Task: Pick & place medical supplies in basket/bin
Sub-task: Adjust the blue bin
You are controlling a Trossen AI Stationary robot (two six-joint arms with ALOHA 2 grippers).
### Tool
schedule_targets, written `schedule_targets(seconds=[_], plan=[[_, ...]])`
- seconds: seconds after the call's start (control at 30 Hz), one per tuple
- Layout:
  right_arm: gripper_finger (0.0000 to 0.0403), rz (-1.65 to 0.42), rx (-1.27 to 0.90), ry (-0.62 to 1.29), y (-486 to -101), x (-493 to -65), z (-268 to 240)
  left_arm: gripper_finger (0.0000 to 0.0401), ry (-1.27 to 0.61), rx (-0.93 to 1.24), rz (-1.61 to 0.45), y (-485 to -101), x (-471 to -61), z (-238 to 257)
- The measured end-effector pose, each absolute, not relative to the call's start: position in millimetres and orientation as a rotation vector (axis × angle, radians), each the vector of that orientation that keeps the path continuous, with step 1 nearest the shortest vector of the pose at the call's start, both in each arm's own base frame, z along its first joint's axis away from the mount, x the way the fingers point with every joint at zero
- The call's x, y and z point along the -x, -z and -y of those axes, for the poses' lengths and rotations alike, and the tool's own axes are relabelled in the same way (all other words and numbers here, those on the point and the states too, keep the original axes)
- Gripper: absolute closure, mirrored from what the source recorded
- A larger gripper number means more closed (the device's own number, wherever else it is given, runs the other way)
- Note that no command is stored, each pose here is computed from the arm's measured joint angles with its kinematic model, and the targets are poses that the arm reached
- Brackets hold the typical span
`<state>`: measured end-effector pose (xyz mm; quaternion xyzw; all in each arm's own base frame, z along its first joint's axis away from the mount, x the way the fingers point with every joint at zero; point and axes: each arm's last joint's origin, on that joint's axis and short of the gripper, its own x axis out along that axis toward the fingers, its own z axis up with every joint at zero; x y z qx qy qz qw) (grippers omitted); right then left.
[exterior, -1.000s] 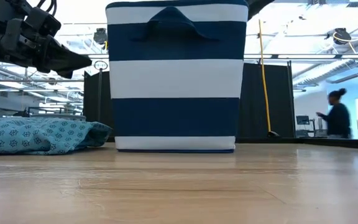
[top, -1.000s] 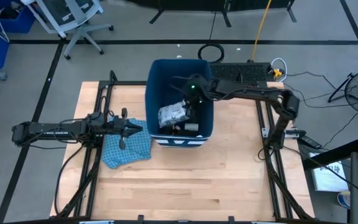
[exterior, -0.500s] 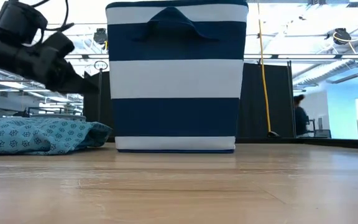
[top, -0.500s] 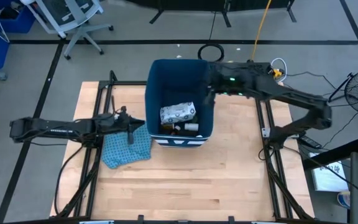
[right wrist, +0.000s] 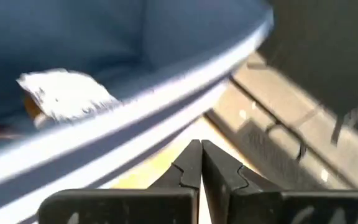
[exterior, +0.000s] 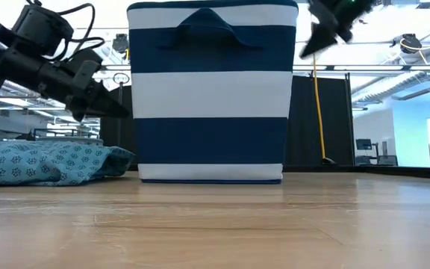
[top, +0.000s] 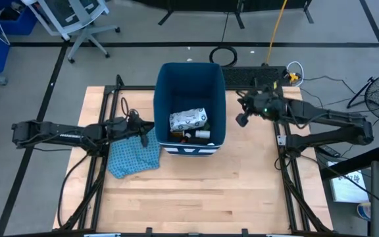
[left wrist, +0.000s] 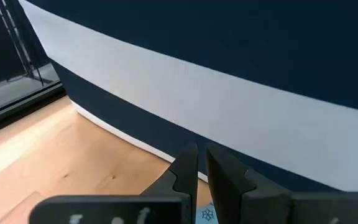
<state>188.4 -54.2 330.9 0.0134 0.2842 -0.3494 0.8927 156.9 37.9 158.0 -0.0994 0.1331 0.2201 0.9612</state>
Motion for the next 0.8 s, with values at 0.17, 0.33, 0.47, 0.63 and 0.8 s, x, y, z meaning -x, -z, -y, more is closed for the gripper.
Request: schedule_targets(seconds=[0.17, 0.33, 0.47, 0.63, 0.8], plan=[[0.0402, -0.602, -0.172, 0.733, -275.4, -179.5, 50.6, 0.0364, -0.483, 0.223, -0.281, -159.8, -163.1, -40.1], [0.0402, -0.453, -0.224, 0.626, -222.3, -190.9, 48.2, 0.0364, -0.526, 0.221, -0.31, -162.0, -172.0, -44.4], [0.0402, -0.367, -0.207, 0.576, -198.5, -196.8, 49.0, 0.0364, -0.558, 0.249, -0.37, -162.8, -181.5, -50.4], [0.0402, -0.33, -0.202, 0.519, -198.0, -205.0, 49.1, 0.0364, -0.539, 0.258, -0.428, -164.8, -200.6, -56.7], [0.0403, -0.275, -0.166, 0.448, -200.6, -213.6, 41.2, 0.0364, -0.483, 0.263, -0.482, -167.2, -229.0, -62.2]])
